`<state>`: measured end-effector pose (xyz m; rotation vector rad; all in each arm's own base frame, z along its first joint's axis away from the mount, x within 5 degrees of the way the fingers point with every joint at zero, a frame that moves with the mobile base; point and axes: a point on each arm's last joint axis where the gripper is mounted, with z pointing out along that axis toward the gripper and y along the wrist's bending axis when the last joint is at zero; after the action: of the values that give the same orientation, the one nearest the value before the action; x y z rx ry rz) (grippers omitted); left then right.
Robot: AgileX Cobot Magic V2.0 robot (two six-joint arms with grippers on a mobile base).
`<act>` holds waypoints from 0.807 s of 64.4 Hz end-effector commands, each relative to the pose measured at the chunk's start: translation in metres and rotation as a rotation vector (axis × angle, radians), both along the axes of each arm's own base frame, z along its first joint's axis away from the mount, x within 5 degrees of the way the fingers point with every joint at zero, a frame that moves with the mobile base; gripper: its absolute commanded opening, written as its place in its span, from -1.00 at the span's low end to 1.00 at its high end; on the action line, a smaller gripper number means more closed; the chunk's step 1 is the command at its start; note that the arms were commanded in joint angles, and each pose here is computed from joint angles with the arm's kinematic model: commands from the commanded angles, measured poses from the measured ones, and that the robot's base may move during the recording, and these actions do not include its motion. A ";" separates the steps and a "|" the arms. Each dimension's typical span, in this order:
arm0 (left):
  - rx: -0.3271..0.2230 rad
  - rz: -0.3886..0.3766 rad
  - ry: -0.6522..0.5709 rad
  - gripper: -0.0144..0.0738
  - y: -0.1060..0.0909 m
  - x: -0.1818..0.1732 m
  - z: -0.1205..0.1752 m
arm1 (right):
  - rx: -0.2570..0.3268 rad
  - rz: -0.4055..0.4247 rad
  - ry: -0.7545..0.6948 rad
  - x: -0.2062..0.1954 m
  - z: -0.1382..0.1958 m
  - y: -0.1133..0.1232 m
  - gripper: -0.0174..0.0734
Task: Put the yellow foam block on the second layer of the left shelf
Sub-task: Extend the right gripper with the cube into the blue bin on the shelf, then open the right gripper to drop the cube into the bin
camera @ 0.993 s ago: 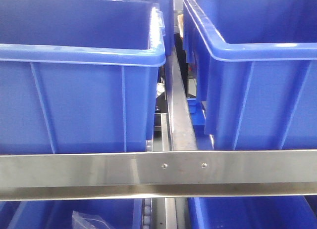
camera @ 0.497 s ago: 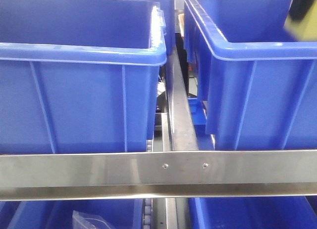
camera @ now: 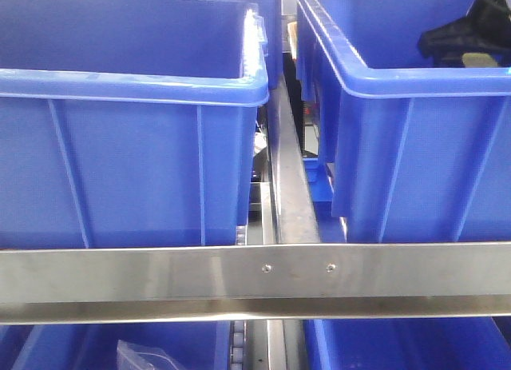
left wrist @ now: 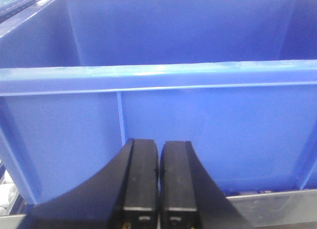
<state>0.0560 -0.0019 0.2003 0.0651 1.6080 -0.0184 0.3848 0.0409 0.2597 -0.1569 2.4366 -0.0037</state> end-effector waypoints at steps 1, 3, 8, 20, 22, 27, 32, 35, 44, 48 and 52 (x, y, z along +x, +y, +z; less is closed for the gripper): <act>-0.011 -0.020 -0.074 -0.36 -0.002 0.000 0.000 | 0.009 0.003 -0.151 0.002 0.034 -0.003 0.11; -0.011 -0.020 -0.074 -0.36 -0.002 0.000 0.000 | 0.009 0.003 -0.152 0.002 0.034 -0.003 0.13; -0.011 -0.020 -0.074 -0.36 -0.002 0.000 0.000 | 0.009 0.003 -0.152 0.002 0.034 -0.003 0.24; -0.011 -0.020 -0.074 -0.36 -0.002 0.000 0.000 | 0.009 0.003 -0.153 0.002 0.034 -0.003 0.77; -0.011 -0.020 -0.074 -0.36 -0.002 0.000 0.000 | 0.009 0.003 -0.155 0.002 0.034 -0.003 0.78; -0.011 -0.020 -0.074 -0.36 -0.002 0.000 0.000 | 0.010 0.004 -0.162 0.003 0.034 -0.003 0.75; -0.011 -0.020 -0.074 -0.36 -0.002 0.000 0.000 | 0.011 0.004 -0.169 0.002 0.037 -0.003 0.76; -0.011 -0.020 -0.074 -0.36 -0.002 0.000 0.000 | 0.011 0.004 -0.174 0.001 0.039 -0.003 0.76; -0.011 -0.020 -0.074 -0.36 -0.002 0.000 0.000 | 0.014 0.003 -0.209 -0.009 0.057 -0.004 0.76; -0.011 -0.020 -0.074 -0.36 -0.002 0.000 0.000 | 0.017 0.002 -0.225 -0.017 0.066 -0.005 0.76; -0.011 -0.020 -0.074 -0.36 -0.002 0.000 0.000 | 0.021 0.001 -0.256 -0.028 0.077 -0.006 0.75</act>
<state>0.0560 -0.0019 0.2003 0.0651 1.6080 -0.0184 0.3736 0.0398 0.2886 -0.1508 2.3541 0.0031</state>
